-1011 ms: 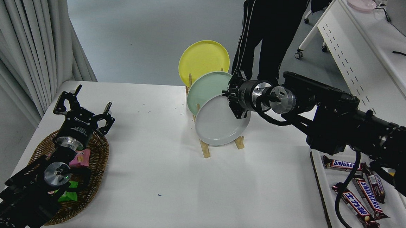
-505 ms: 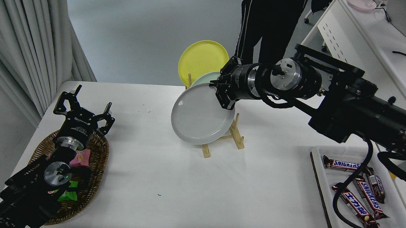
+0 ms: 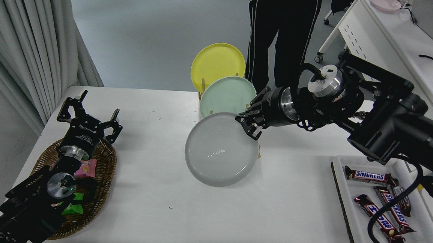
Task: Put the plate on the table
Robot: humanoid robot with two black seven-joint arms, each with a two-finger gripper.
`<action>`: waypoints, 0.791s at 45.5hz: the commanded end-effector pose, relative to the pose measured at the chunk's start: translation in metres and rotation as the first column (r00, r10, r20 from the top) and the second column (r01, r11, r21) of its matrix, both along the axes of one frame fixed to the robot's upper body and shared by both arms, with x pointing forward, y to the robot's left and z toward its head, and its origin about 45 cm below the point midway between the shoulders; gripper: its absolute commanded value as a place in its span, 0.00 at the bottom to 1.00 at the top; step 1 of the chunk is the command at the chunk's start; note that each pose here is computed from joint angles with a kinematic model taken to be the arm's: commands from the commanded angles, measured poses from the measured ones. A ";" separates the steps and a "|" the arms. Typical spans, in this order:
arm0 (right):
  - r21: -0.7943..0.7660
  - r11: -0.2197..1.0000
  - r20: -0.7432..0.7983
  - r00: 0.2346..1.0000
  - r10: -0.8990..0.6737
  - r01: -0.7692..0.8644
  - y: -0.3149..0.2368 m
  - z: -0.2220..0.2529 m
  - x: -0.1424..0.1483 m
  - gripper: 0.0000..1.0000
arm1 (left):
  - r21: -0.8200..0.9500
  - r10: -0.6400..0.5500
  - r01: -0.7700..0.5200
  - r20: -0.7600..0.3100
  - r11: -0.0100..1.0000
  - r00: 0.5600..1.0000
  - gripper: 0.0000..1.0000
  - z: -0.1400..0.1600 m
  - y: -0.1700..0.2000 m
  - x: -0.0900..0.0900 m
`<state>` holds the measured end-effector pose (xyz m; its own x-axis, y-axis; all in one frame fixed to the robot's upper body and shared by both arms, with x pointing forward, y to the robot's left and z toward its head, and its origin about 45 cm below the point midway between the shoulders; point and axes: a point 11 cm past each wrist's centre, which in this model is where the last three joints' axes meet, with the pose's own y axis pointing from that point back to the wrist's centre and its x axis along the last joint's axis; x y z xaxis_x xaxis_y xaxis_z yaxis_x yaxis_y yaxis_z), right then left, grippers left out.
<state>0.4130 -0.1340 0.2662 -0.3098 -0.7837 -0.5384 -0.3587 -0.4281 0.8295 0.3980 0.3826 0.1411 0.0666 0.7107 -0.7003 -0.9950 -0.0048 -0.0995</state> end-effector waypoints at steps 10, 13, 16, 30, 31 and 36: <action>0.163 0.956 -0.244 0.949 -0.201 0.244 -0.036 -0.064 -0.016 0.00 | -0.001 -0.001 0.001 0.000 1.000 1.000 1.00 0.000 -0.001 0.000; 0.159 0.951 -0.287 0.934 -0.213 0.265 -0.029 -0.081 -0.020 0.00 | -0.001 -0.001 0.001 0.000 1.000 1.000 1.00 0.000 -0.001 0.000; 0.138 0.947 -0.316 0.919 -0.235 0.289 -0.030 -0.094 -0.020 0.00 | 0.000 0.000 0.000 0.000 1.000 1.000 1.00 0.000 0.000 0.000; 0.105 0.947 -0.383 0.891 -0.245 0.305 -0.026 -0.124 -0.035 0.00 | -0.001 -0.001 0.001 0.000 1.000 1.000 1.00 0.000 -0.001 0.000; 0.104 0.946 -0.389 0.888 -0.244 0.306 -0.025 -0.126 -0.037 0.00 | -0.001 -0.001 0.001 0.000 1.000 1.000 1.00 0.000 -0.001 0.000; 0.100 0.944 -0.418 0.875 -0.247 0.314 -0.021 -0.137 -0.044 0.00 | -0.001 -0.001 0.001 0.000 1.000 1.000 1.00 0.000 -0.001 0.000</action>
